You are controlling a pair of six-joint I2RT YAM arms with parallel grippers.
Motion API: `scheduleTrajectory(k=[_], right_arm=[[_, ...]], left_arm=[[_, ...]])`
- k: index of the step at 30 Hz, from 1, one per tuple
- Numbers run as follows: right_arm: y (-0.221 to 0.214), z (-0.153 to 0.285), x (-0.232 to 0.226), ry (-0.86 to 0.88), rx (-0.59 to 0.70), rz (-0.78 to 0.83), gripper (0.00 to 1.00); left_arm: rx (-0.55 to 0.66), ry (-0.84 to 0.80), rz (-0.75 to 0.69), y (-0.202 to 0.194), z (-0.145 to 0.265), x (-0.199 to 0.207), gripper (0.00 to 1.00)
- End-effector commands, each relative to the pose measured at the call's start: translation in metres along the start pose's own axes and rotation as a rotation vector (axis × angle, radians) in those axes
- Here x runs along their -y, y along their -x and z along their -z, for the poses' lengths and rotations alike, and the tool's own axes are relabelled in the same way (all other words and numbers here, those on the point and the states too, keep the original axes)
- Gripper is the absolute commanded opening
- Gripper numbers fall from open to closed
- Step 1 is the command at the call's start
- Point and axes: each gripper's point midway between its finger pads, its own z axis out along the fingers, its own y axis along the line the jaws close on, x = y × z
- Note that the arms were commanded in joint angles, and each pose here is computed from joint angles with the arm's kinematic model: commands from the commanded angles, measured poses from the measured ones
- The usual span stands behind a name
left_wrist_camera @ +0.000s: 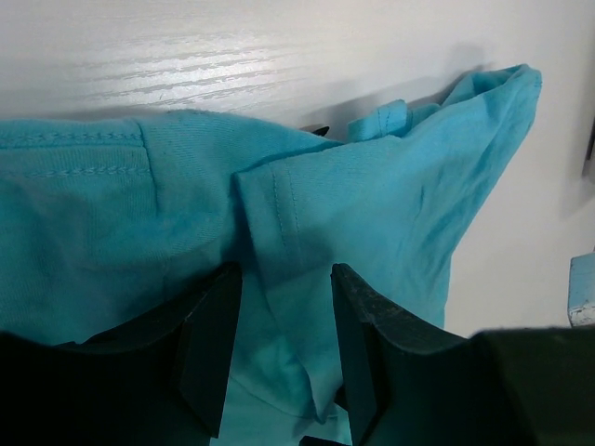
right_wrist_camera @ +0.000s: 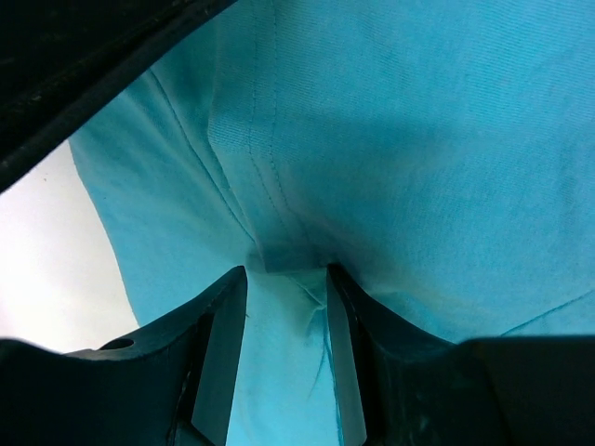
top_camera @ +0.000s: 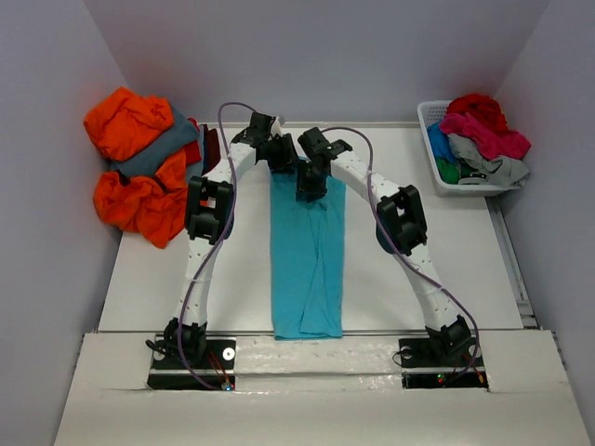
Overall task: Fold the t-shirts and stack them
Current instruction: Rotate the rectangle-folded T-shirt at the center of the board.
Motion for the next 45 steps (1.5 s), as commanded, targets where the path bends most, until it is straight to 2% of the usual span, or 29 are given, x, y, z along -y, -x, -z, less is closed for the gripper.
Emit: scheduleTrajectory(k=[1,3,7,21,32,33,37,40,45], right_arm=[[0.014,0.012,0.000,-0.035,0.051,-0.001,0.44],[0.015,0.012,-0.001,-0.032,0.058,-0.006,0.37],[0.020,0.014,-0.004,-0.025,0.073,-0.009,0.32],[0.021,0.019,-0.006,-0.013,0.075,-0.002,0.26],[0.013,0.019,-0.003,-0.015,0.053,-0.008,0.26],[0.014,0.020,-0.004,-0.011,0.055,-0.009,0.25],[0.013,0.024,-0.004,-0.011,0.057,-0.009,0.25],[0.012,0.026,-0.005,-0.008,0.057,-0.010,0.25],[0.011,0.029,-0.003,-0.009,0.058,-0.015,0.22]], left_arm=[[0.010,-0.036,-0.036,0.004,0.004,0.007,0.54],[0.009,-0.035,-0.037,0.004,0.004,0.006,0.54],[0.005,-0.034,-0.035,0.002,0.001,0.004,0.53],[0.026,-0.071,-0.043,0.012,-0.001,0.012,0.46],[0.051,-0.099,-0.057,0.021,0.004,0.022,0.26],[0.056,-0.100,-0.063,0.022,0.005,0.024,0.21],[0.075,-0.105,-0.083,0.028,0.011,0.029,0.16],[0.084,-0.111,-0.095,0.030,0.015,0.033,0.07],[0.101,-0.120,-0.135,0.034,0.020,0.044,0.06]])
